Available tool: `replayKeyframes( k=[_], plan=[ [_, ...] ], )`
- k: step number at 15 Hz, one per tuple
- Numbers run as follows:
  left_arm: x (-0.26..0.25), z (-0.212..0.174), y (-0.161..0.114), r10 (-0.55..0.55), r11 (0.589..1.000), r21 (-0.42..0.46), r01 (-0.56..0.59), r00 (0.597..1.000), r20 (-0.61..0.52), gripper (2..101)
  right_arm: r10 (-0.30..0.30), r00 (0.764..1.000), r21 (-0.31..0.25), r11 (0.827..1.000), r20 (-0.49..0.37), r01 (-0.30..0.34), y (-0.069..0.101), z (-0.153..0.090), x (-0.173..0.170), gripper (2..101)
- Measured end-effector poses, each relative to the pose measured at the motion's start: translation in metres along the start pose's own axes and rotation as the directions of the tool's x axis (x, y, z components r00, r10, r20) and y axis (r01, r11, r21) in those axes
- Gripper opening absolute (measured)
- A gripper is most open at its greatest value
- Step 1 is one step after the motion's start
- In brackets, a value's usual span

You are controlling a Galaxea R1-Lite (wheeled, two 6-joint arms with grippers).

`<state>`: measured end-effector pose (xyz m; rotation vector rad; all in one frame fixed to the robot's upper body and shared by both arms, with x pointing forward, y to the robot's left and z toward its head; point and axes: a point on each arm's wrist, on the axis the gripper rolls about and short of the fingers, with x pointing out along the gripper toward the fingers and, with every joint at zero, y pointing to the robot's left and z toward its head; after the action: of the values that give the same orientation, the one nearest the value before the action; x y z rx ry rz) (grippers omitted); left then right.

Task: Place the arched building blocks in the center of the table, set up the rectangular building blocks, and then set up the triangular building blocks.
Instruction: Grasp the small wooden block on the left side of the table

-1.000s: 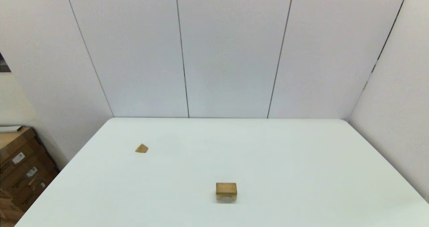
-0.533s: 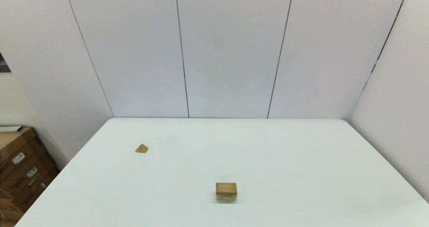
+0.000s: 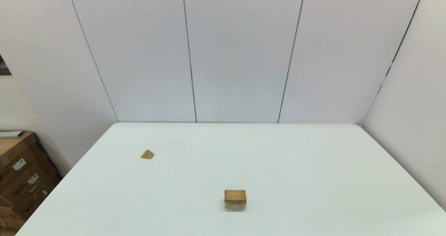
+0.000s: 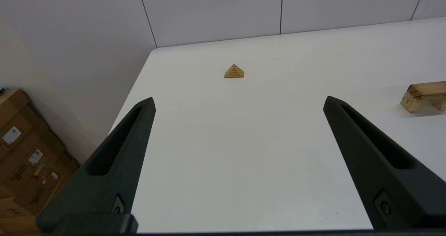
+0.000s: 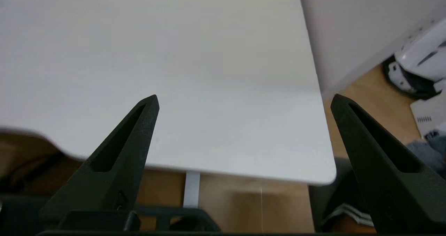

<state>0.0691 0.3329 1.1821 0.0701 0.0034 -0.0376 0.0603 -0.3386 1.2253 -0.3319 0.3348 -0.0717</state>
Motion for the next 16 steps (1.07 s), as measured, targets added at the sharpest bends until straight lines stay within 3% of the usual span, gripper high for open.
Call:
replayKeyframes(
  k=[7, 10, 13, 16],
  plan=[
    [0.000, 0.000, 0.000, 0.000, 1.000, 0.000, 0.000, 1.000, 0.000, 97.8, -0.042, 0.977, 0.047, 0.998, 0.209, 0.033, 0.009, -0.020, 0.013, 97.3],
    [0.000, 0.000, 0.000, 0.000, 1.000, -0.001, 0.000, 1.000, 0.000, 97.8, 0.008, 0.952, 0.082, 0.996, 0.306, -0.035, 0.013, -0.027, 0.015, 97.3],
    [0.000, 0.000, 0.000, -0.001, 1.000, 0.000, 0.001, 1.000, 0.000, 97.8, -0.002, 0.918, 0.109, 0.993, 0.396, -0.045, 0.013, -0.026, 0.017, 97.3],
    [0.000, 0.000, 0.000, 0.000, 1.000, 0.000, 0.000, 1.000, 0.000, 97.8, 0.009, 0.923, 0.164, 0.983, 0.385, -0.079, 0.015, -0.029, 0.019, 97.4]
  ],
)
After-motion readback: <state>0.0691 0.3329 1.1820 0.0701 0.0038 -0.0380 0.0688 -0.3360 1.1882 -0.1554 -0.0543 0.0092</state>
